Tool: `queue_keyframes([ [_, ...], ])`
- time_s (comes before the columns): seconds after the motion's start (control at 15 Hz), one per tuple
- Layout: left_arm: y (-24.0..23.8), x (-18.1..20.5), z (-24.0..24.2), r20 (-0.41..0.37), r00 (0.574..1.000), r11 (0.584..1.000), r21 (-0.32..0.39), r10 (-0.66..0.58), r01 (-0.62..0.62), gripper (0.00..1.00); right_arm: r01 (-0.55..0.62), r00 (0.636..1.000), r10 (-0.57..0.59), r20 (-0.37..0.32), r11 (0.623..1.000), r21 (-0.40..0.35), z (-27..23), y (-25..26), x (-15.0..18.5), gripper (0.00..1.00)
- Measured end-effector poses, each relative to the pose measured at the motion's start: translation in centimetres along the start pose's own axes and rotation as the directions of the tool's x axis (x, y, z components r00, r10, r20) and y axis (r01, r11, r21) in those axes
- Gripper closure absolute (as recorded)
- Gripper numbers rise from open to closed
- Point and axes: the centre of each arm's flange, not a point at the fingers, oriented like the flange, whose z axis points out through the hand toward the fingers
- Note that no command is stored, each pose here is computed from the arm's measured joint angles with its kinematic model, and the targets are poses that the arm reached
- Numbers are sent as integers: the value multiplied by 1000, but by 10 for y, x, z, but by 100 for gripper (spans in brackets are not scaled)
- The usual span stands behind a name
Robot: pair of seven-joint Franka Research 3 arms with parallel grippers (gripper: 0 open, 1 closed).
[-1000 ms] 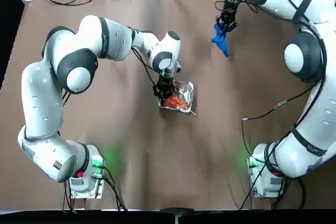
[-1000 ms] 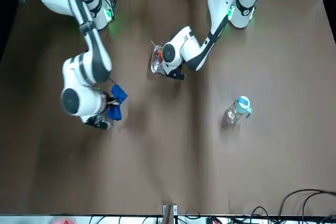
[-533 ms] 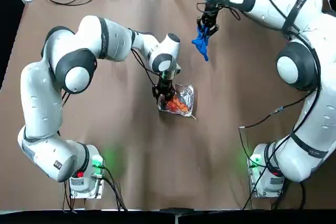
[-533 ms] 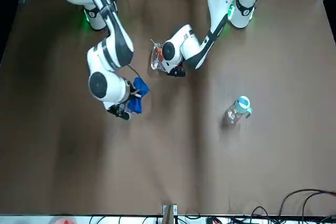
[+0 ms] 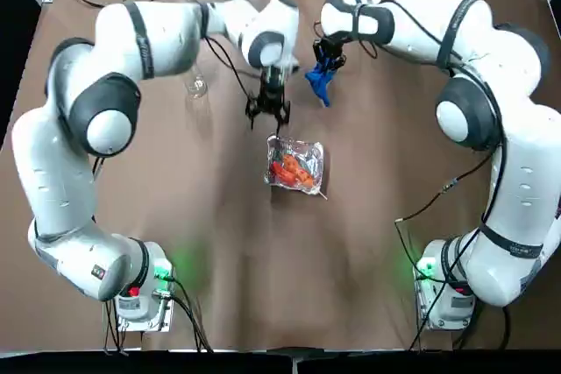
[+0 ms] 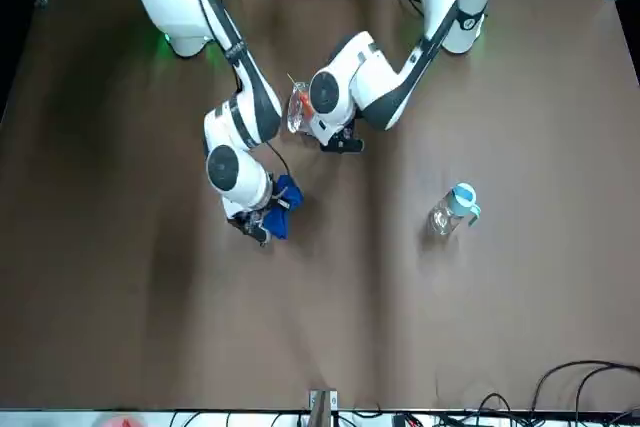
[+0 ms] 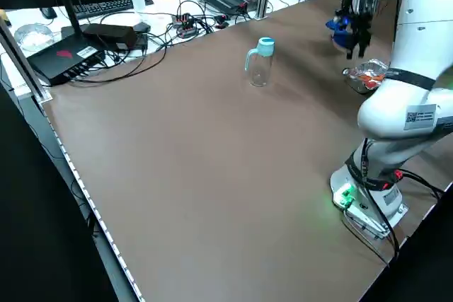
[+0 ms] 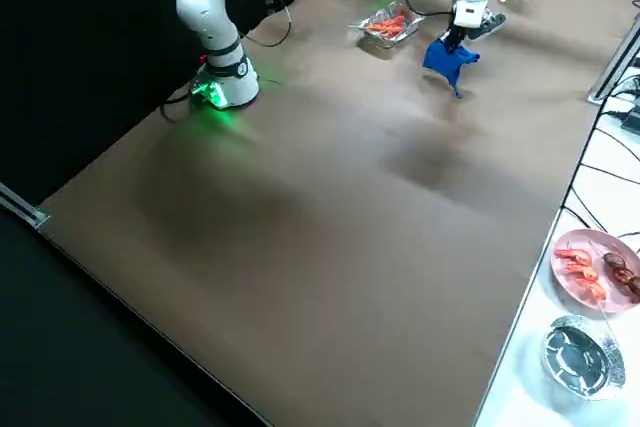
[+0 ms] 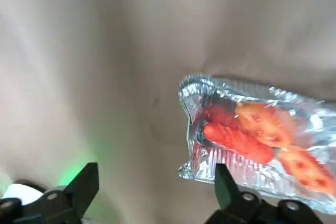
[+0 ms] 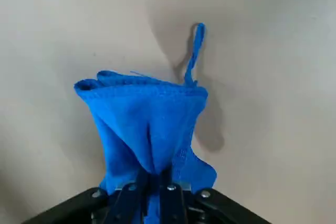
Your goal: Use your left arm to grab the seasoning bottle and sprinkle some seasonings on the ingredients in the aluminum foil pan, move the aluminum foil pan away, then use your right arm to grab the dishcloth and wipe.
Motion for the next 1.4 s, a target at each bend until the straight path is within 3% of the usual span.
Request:
queue_keyframes([
  [0.4,-103,52,-117,-146,980,982,-155,-134,111,1,-2,1000,3,-26,1000,22,38,-36,-22,89],
  [0.73,-186,70,-170,-340,937,997,-50,-79,66,1,-6,997,12,-77,996,86,72,-75,-52,89],
  [1.0,-252,61,-199,-334,943,1000,28,5,4,1,6,998,0,-62,995,101,87,-91,-82,89],
  [1.13,-305,51,-223,-351,936,1000,27,13,-3,1,22,998,-16,-57,995,99,89,-96,-93,89],
  [1.27,-319,40,-237,-359,932,999,14,42,-39,1,17,998,-12,-59,995,95,90,-94,-88,89],
  [1.4,-334,28,-249,-365,928,997,-10,70,-79,1,13,999,-11,-48,999,45,92,-83,-76,89],
])
